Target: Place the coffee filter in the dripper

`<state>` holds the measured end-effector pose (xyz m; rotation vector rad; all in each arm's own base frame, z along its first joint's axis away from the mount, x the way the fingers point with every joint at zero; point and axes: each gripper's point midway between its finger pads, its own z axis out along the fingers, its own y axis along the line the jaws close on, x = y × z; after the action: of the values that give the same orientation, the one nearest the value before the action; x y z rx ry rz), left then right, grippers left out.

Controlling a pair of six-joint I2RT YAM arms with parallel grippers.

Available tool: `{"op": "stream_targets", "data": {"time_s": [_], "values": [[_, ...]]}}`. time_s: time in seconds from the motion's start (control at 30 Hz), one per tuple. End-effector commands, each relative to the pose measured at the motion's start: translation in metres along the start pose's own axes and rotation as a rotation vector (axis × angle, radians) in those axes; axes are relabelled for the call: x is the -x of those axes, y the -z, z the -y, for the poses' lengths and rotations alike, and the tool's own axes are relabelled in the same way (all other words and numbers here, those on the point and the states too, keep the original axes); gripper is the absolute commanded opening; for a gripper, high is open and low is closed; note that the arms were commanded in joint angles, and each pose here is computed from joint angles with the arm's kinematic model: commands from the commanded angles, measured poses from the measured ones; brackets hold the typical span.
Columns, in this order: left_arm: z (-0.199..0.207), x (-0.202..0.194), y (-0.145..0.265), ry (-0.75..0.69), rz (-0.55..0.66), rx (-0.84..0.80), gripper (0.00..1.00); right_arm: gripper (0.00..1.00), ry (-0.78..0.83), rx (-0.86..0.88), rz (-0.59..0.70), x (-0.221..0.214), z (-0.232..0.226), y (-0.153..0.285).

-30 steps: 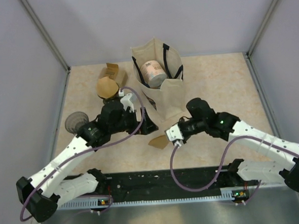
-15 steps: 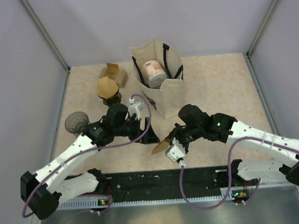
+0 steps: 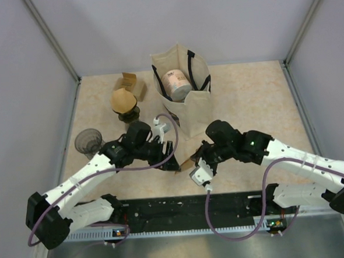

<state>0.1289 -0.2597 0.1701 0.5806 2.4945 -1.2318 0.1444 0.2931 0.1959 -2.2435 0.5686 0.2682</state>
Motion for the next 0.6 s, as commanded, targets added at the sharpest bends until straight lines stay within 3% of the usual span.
{"op": "stream_targets", "data": {"time_s": [0.0,0.57], "values": [[-0.0074,0.0030,0.0007,-0.025,0.015,0.044,0.66,0.00,0.050,-0.057,0.033,0.0147,0.0135,0.0123],[-0.0042,0.0059,0.0023,-0.023,0.027,0.033,0.64,0.00,0.030,-0.007,0.012,0.0087,0.0049,0.0090]]}}
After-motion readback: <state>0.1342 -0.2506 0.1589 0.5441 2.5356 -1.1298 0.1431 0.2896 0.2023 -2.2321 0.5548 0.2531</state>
